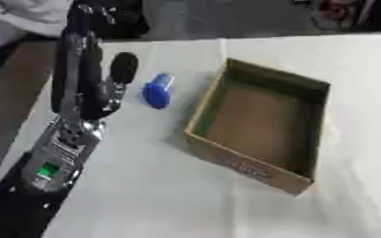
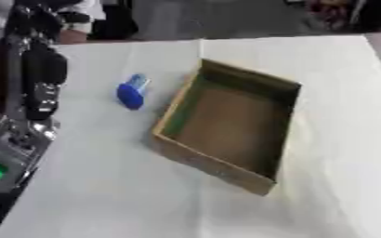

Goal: Pick up objects on the table and place them in the box.

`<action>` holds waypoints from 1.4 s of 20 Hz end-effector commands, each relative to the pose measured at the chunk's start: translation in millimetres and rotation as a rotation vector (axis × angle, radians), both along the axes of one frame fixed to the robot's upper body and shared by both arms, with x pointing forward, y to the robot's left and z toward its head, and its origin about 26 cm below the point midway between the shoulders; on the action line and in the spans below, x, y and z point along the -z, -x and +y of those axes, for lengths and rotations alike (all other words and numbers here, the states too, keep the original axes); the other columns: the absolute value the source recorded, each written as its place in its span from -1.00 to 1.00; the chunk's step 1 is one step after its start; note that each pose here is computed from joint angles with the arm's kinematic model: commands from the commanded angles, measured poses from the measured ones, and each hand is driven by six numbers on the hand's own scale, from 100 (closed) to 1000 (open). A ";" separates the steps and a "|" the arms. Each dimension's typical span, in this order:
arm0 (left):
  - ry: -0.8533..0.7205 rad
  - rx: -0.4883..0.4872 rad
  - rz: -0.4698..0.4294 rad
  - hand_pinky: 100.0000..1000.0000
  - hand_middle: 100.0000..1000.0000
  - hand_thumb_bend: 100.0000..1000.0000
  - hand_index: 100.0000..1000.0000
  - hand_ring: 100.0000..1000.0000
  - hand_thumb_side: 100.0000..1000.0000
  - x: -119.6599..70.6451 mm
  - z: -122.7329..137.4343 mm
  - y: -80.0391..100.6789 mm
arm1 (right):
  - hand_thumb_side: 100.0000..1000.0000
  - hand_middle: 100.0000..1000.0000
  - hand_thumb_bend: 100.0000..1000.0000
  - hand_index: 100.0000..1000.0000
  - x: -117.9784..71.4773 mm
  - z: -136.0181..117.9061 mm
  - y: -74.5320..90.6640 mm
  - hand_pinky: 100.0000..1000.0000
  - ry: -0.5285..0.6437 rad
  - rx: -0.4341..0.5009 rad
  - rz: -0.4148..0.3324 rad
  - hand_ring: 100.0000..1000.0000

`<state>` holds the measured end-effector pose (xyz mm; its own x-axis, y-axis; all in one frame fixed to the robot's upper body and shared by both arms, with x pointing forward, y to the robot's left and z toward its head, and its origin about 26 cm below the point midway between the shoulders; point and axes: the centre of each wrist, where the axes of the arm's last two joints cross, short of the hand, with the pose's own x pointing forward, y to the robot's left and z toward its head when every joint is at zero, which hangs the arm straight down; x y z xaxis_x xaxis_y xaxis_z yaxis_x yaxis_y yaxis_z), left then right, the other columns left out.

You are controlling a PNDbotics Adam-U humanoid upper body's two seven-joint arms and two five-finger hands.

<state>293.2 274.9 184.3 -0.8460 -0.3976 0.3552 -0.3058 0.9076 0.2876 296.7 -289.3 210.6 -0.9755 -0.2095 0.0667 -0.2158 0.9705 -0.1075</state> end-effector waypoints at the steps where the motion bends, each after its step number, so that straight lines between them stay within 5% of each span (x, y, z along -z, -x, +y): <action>1: -0.012 0.003 -0.030 0.27 0.78 -0.02 0.80 0.45 0.48 -8.4 1.3 2.2 | 0.71 -0.48 -1.00 -0.25 -9.4 -0.9 1.8 -0.78 0.015 -0.003 -0.028 -0.42; 10: -0.036 -0.007 -0.008 0.23 0.78 -0.01 0.82 0.41 0.47 -10.8 4.4 2.2 | 0.70 -0.48 -1.00 -0.24 -10.4 -0.4 1.5 -0.77 0.031 -0.003 -0.040 -0.43; 17: -0.356 -0.102 0.039 -0.32 0.43 0.01 0.84 0.04 0.43 -35.7 32.9 4.8 | 0.80 -0.48 -1.00 -0.25 -8.6 -5.5 2.9 -0.78 0.012 0.015 -0.026 -0.42; 22: -0.680 -0.175 0.123 -0.25 0.44 0.02 0.84 0.06 0.42 -55.4 49.2 8.2 | 0.81 -0.48 -1.00 -0.25 -8.5 -6.7 3.3 -0.78 0.007 0.030 -0.006 -0.42; 28: -1.057 -0.247 0.316 0.12 0.66 -0.01 0.87 0.34 0.38 -74.4 57.6 11.2 | 0.84 -0.49 -1.00 -0.25 -8.5 -6.1 3.2 -0.79 0.004 0.036 0.005 -0.42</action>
